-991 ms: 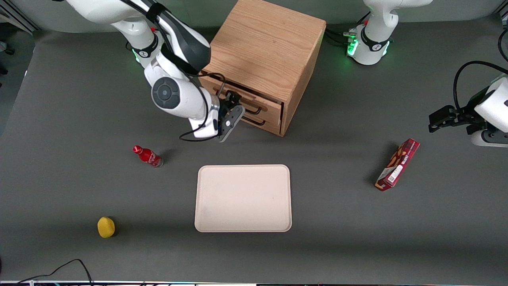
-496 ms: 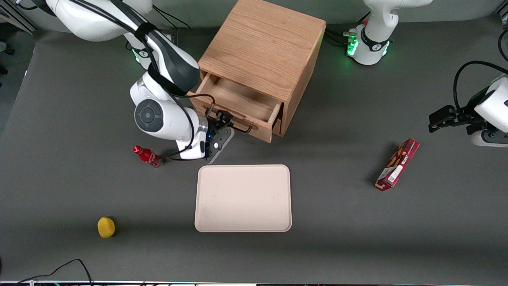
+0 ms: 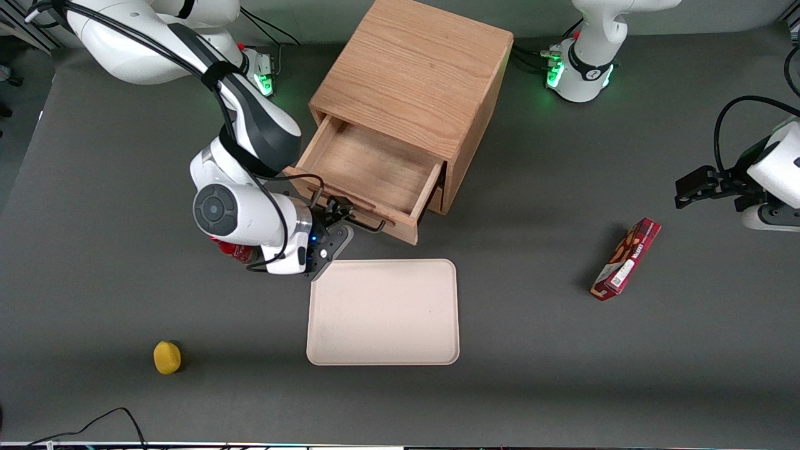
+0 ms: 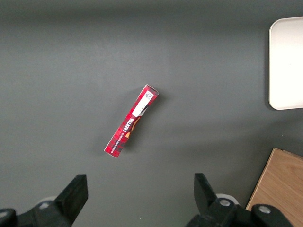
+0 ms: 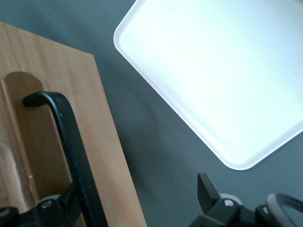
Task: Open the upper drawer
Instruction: 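Pull the upper drawer outward by its handle with the right gripper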
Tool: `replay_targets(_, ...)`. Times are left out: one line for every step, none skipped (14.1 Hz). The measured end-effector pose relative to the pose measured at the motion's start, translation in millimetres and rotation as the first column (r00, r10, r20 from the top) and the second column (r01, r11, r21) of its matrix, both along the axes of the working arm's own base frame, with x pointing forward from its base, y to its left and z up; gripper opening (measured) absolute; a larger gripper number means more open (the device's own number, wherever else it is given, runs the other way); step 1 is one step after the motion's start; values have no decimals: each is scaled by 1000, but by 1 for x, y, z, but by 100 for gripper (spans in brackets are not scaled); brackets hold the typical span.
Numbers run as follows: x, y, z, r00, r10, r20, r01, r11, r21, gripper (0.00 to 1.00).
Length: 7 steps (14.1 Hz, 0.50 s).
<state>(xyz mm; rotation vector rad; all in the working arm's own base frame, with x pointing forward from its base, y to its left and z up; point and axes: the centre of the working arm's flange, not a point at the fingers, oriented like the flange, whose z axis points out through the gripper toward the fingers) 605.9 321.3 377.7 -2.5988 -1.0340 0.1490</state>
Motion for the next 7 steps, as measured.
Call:
replay_targets(3, -5, 0, 1000, 2, -4, -2, 1000, -4, 100)
replay_targets(7, -10, 1, 1000, 4, -7, -4, 1000, -7, 100)
replay_targets(13, -16, 2, 1000, 4, -7, -4, 1000, -8, 100)
replay_targets(18, -21, 2, 1000, 4, -10, -4, 1000, -8, 100)
replay_targets(24, -25, 1, 1000, 1, -12, -1, 1000, -6, 100)
replay_targets(28, -28, -1, 1000, -3, -14, 3, 1000, -3, 100)
replay_targets(33, -31, -2, 1000, -9, -15, 9, 1000, -2, 100)
